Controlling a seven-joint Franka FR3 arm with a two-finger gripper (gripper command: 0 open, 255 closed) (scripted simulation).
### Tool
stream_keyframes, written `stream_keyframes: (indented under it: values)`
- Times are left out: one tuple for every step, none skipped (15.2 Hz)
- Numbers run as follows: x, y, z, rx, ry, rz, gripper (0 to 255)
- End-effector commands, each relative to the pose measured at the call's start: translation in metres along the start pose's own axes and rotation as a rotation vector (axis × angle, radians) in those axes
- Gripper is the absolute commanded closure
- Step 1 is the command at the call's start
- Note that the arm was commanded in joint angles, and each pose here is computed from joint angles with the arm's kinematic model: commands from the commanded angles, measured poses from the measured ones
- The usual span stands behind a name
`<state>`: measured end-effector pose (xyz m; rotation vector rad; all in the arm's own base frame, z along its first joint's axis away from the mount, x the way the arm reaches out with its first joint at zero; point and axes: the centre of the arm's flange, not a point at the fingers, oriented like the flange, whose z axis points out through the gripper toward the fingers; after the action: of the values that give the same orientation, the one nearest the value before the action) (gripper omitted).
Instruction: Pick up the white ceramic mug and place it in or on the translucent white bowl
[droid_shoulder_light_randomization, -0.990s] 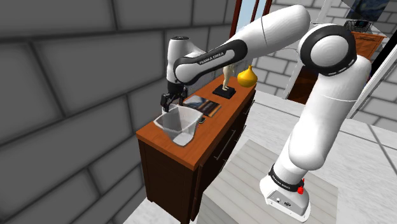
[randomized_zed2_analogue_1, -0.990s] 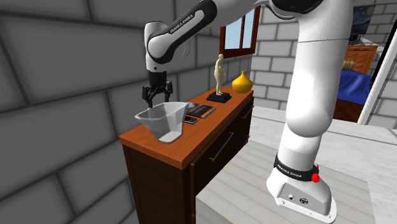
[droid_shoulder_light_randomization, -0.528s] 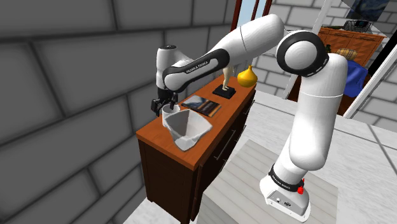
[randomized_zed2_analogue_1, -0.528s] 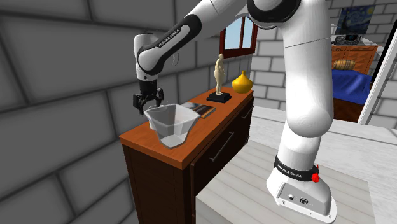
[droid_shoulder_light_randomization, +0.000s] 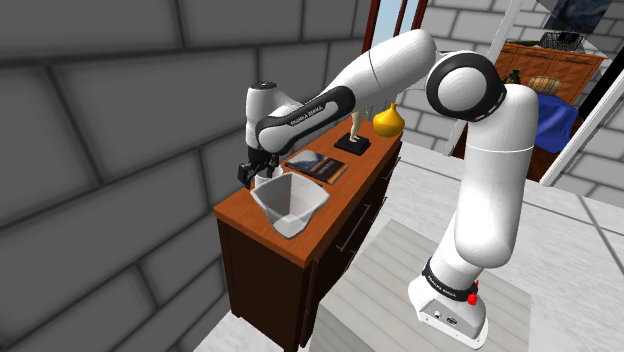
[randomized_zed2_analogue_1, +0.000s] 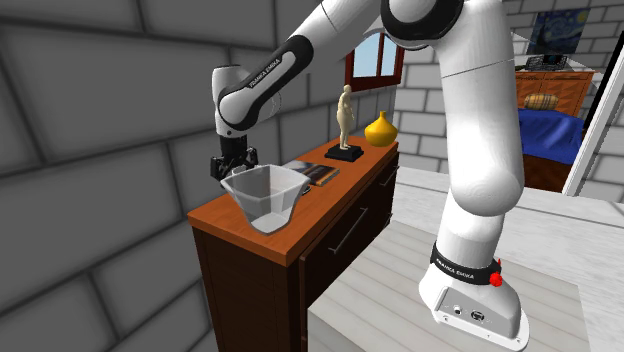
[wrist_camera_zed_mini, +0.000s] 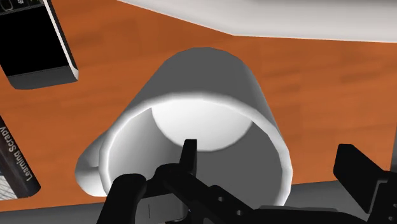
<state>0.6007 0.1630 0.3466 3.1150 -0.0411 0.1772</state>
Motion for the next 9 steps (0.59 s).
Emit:
stream_keyframes:
  values:
    - [0.0001,-0.0001,0.0004,0.0,0.0,0.0,0]
    - [0.0001,-0.0001,0.0004,0.0,0.0,0.0,0]
    - [0.0001,-0.0001,0.0004,0.0,0.0,0.0,0]
    - [0.0001,-0.0001,0.0004,0.0,0.0,0.0,0]
    - [0.0001,-0.0001,0.0004,0.0,0.0,0.0,255]
    - [0.0001,-0.0001,0.0004,0.0,0.0,0.0,255]
    - [0.0001,-0.0001,0.0004,0.0,0.0,0.0,255]
    - [0.0001,-0.0001,0.0004,0.0,0.0,0.0,255]
    - [0.0001,-0.0001,0.0004,0.0,0.0,0.0,255]
